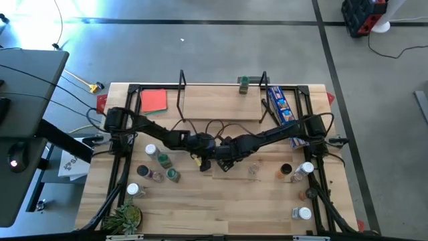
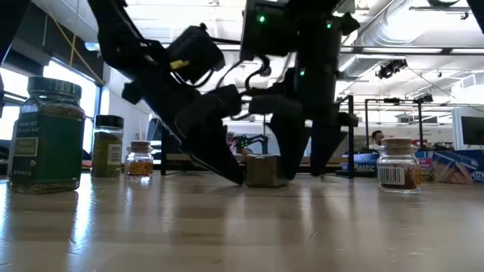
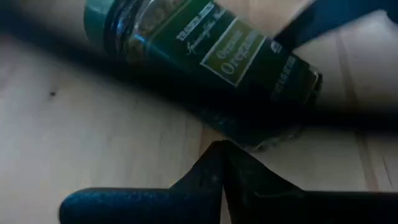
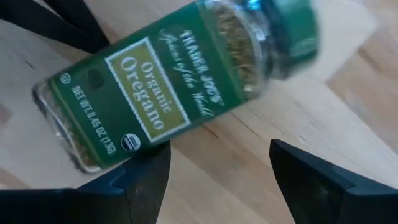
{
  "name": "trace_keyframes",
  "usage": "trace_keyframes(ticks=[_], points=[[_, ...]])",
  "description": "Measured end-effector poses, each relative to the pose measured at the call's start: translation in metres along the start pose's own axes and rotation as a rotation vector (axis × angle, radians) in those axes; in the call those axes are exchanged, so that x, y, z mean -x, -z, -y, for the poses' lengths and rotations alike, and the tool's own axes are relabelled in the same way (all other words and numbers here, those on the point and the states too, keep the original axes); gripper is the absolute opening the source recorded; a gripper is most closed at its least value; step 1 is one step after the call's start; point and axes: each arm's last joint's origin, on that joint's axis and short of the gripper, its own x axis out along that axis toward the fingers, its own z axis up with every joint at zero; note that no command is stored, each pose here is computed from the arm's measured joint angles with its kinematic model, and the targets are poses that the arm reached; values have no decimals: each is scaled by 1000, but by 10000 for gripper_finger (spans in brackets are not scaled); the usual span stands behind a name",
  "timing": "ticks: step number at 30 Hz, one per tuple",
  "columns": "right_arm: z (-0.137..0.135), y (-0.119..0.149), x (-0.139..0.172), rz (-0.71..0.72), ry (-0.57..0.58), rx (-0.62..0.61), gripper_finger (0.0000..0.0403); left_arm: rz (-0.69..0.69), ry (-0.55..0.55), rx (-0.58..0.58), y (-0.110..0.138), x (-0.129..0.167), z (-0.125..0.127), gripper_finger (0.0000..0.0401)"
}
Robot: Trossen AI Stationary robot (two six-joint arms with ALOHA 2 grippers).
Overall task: Shelf spices
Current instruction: Put the green seasoning bottle on the shelf aligned with the other green seasoning bottle
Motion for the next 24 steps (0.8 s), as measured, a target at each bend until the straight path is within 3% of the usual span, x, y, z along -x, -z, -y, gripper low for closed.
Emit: trace_keyframes(ticks=[6,9,12,17,24], points=[[-3,1,-12,3,32,78,267,-12,-26,-29,-4,-4,-1,0],[-2,7,-5,7,74,107,267,-63,-68,-29,-5,6,0,0],[3,20,7,-30,123,211,267,-110,-117,-40,-5,17,-2,0],[9,21,11,-50,182,283,267,-6,-171,-76,-17,18,-18,0],[11,-6,2,132,193,230,265,97,-128,-58,-20,1,-36,0]])
